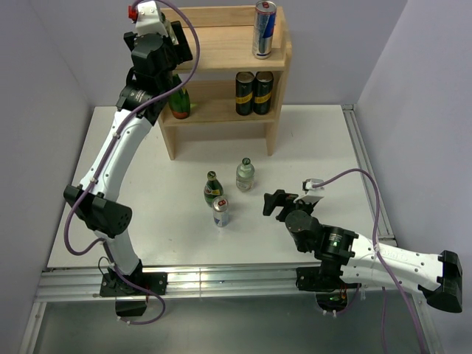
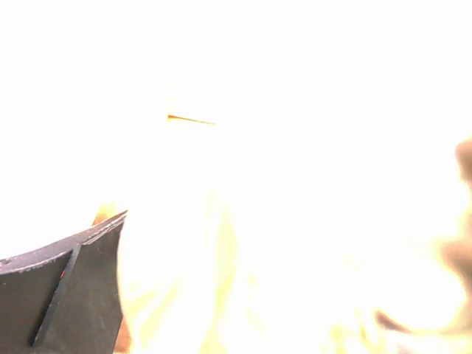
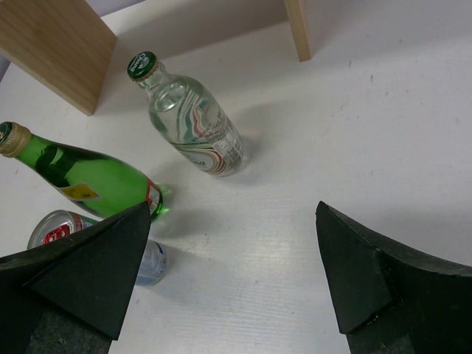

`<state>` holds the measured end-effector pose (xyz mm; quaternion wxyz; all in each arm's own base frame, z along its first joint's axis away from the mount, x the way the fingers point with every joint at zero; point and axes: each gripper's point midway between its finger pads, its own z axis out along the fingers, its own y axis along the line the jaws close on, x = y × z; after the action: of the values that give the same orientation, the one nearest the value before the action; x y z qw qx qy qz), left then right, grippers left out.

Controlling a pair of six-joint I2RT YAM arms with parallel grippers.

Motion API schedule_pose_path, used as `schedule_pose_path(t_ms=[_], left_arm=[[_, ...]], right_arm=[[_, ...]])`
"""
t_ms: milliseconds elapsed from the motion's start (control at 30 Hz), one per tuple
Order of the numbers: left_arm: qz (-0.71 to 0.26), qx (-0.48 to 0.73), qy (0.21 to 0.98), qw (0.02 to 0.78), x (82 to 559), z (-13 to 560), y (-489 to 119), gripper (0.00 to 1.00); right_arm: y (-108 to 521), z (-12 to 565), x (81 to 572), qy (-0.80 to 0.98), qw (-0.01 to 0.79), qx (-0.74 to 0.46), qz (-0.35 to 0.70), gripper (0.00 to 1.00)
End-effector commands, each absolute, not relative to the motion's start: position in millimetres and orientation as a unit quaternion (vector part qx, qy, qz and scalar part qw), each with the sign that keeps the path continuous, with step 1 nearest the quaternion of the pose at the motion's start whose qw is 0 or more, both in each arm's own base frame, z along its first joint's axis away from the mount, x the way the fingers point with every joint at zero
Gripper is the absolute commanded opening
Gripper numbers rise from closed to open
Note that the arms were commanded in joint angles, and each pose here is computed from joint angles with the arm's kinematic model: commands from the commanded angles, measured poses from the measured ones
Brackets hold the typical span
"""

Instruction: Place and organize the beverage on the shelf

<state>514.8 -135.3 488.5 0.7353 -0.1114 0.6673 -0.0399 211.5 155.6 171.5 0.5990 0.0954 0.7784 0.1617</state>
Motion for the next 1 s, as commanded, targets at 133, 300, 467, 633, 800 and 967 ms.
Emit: schedule_pose_path(t_ms=[133, 300, 467, 633, 800, 967], left_arm=[[-0.019, -0.126, 0.652, 0.747, 518.0, 499.7, -116.5, 0.94], [-0.016, -0.126, 0.654, 0.746, 520.1, 496.4, -116.7, 0.94], [-0.011, -0.136, 0.650, 0.747, 525.8, 499.2, -112.9, 0.94], [-0.008, -0.143, 0.650, 0.747, 535.4, 497.4, -107.8, 0.94], [-0.006, -0.151, 0.647, 0.748, 540.9, 496.1, -101.0, 0.94], [-0.003, -0.161, 0.641, 0.750, 541.8, 497.1, -91.4, 0.94]], right_arm=[[154.4, 178.7, 213.6, 0.767, 0.608, 0.116, 0.171, 1.00], [154.9, 178.3, 213.5, 0.767, 0.608, 0.115, 0.171, 1.00], [156.1, 176.5, 213.6, 0.768, 0.607, 0.113, 0.170, 1.00], [155.8, 174.8, 214.3, 0.769, 0.607, 0.113, 0.167, 1.00], [154.4, 173.6, 214.9, 0.768, 0.609, 0.114, 0.162, 1.00], [155.1, 171.8, 215.8, 0.769, 0.609, 0.113, 0.158, 1.00]])
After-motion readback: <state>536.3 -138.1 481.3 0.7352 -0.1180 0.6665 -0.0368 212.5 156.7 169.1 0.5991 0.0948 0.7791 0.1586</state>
